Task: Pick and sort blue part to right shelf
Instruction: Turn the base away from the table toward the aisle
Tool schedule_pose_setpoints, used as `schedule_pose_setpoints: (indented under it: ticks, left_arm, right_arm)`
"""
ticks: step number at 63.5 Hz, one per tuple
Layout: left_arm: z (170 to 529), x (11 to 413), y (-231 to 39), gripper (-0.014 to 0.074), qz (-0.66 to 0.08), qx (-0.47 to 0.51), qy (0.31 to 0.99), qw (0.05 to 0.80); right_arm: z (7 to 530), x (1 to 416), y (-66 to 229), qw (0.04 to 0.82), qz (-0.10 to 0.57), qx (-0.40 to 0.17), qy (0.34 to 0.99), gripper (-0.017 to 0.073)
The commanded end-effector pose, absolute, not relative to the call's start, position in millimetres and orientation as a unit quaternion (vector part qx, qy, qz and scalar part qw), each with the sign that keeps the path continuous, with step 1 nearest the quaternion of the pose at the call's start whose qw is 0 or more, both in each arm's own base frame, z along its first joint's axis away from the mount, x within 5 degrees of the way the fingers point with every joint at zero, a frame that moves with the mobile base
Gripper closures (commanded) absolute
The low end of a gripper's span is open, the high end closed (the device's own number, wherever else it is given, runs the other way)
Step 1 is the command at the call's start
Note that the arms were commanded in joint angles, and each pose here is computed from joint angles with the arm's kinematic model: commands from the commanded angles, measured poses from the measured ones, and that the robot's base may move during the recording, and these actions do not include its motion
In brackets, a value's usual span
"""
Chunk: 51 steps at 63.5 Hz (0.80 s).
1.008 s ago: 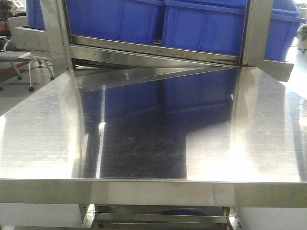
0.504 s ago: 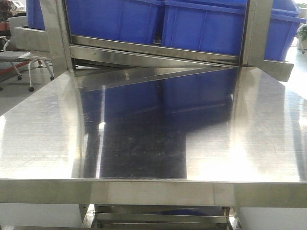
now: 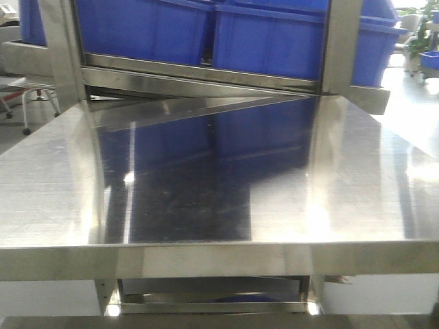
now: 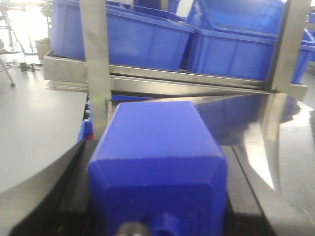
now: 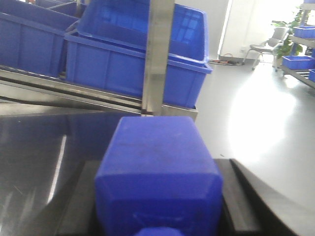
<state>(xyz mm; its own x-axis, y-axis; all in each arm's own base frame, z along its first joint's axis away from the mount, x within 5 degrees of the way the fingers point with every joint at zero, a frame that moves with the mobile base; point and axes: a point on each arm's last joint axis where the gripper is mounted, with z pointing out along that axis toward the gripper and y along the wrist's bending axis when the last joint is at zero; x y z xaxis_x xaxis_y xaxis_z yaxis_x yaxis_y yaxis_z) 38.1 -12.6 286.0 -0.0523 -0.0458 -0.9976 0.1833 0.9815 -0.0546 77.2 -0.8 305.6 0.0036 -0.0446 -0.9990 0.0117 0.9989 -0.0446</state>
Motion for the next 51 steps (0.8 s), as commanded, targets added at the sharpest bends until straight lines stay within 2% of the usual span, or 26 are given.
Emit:
schedule_pose_setpoints:
  ticks: [1, 51]
  left_arm:
    - [302.6, 36.9, -10.8, 0.0261, -0.088, 0.033, 0.684, 0.724]
    - [302.4, 36.2, -10.8, 0.0261, -0.088, 0.034, 0.684, 0.724]
  right_arm:
    - [323.7, 75.5, -1.6, 0.75, -0.03, -0.012, 0.66, 0.0293]
    - [323.7, 75.5, -1.6, 0.75, -0.03, -0.012, 0.66, 0.0293]
